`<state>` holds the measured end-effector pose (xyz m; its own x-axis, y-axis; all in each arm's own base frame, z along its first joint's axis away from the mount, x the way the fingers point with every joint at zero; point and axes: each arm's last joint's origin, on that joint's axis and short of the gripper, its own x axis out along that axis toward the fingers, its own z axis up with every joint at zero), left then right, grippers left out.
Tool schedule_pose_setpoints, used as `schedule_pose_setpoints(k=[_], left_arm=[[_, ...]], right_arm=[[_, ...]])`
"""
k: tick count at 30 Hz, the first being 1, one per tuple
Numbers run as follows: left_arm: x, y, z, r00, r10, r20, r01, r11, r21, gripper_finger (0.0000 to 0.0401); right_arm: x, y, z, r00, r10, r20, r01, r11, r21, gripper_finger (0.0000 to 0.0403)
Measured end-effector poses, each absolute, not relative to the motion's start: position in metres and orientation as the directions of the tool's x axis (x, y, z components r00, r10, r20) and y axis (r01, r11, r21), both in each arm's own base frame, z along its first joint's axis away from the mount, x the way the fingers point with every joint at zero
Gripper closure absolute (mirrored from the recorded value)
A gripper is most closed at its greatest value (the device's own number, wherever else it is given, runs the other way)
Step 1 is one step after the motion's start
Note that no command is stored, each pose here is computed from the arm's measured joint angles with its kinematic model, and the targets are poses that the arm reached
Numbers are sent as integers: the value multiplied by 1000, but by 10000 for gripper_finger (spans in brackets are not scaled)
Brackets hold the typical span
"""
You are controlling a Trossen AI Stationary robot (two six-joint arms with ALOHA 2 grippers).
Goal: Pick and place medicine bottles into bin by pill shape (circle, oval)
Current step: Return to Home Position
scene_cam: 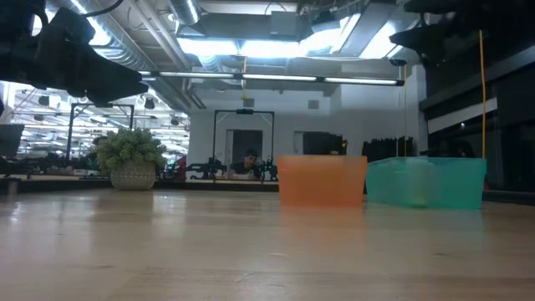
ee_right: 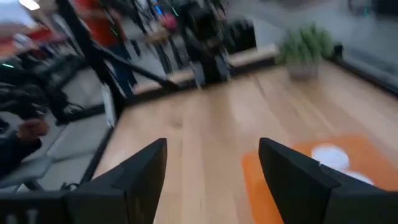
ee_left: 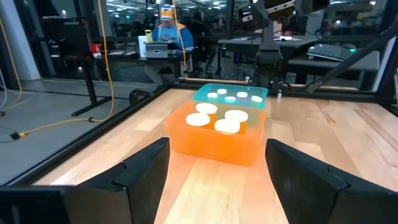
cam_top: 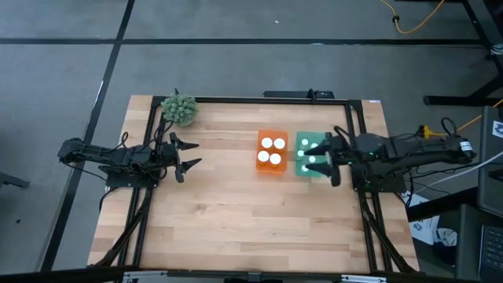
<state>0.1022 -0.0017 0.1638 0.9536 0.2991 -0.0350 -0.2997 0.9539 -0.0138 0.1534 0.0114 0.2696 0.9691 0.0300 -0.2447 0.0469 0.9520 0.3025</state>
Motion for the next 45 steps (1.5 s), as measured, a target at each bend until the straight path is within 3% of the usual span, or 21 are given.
schedule_pose_setpoints(k=[5, 18, 23, 28, 45], left_arm=[[102, -2, 164, 954, 298, -35, -299, 954, -15, 144], [102, -2, 164, 954, 297, -35, -298, 955, -5, 144], [102, -2, 164, 955, 295, -35, -296, 955, -7, 144], [102, -2, 164, 960, 279, -37, -279, 960, -13, 144], [102, -1, 164, 956, 293, -37, -294, 955, -29, 144]], right_arm=[[135, 13, 237, 991, 75, -109, -48, 971, 232, 147], [112, 10, 176, 996, 40, -75, -24, 980, 197, 147], [108, 9, 169, 996, 33, -77, -20, 986, 165, 147], [105, 5, 161, 986, -74, -148, 98, 982, 161, 147], [104, 4, 160, 985, -85, -152, 101, 990, 100, 147]])
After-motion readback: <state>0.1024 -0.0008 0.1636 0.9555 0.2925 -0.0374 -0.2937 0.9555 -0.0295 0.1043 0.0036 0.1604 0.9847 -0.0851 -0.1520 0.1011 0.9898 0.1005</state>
